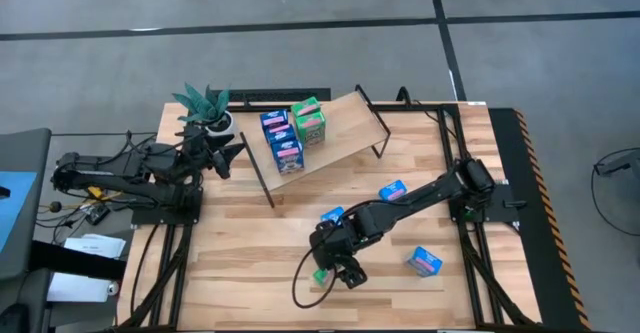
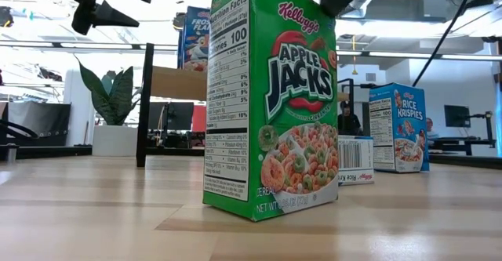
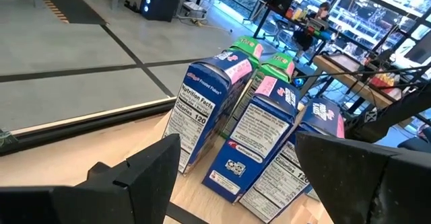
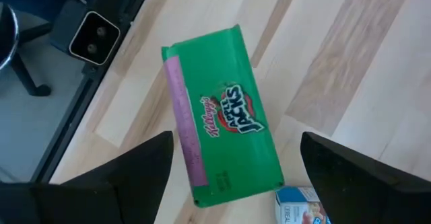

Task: Stack cereal on shelf
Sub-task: Put the green cereal box on the shelf and align it with the other green cereal boxes

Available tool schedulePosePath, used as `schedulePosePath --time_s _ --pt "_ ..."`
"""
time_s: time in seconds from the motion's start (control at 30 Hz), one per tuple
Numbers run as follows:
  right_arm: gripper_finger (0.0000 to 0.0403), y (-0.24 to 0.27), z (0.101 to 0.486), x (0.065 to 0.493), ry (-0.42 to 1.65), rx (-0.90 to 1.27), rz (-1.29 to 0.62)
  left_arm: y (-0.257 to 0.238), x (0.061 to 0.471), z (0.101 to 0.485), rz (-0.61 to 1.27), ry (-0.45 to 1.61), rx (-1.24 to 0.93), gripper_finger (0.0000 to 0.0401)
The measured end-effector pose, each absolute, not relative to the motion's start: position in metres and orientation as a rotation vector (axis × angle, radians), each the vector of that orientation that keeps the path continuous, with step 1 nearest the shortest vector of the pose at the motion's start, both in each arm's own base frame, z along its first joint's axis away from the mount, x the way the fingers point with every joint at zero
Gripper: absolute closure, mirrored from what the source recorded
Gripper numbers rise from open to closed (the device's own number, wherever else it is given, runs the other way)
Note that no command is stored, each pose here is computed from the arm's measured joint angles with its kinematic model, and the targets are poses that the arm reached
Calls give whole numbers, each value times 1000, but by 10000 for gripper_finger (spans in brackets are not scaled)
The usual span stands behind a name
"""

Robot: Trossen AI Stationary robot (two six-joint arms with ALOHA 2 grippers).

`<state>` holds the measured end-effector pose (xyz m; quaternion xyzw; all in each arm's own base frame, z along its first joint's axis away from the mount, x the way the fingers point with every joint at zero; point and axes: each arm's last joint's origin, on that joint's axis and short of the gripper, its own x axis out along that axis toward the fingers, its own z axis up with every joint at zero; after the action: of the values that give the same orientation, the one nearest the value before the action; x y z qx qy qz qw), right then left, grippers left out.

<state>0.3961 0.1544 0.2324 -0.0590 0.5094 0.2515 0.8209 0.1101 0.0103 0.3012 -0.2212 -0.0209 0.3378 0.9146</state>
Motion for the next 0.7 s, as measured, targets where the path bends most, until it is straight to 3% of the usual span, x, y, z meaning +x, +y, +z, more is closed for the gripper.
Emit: schedulePosePath --time_s 0.33,0.7 --pt "120 153 231 392 1126 -132 533 10 110 301 700 -45 -456 118" --pt "128 152 231 393 1117 -164 496 10 110 301 700 -46 -458 118"
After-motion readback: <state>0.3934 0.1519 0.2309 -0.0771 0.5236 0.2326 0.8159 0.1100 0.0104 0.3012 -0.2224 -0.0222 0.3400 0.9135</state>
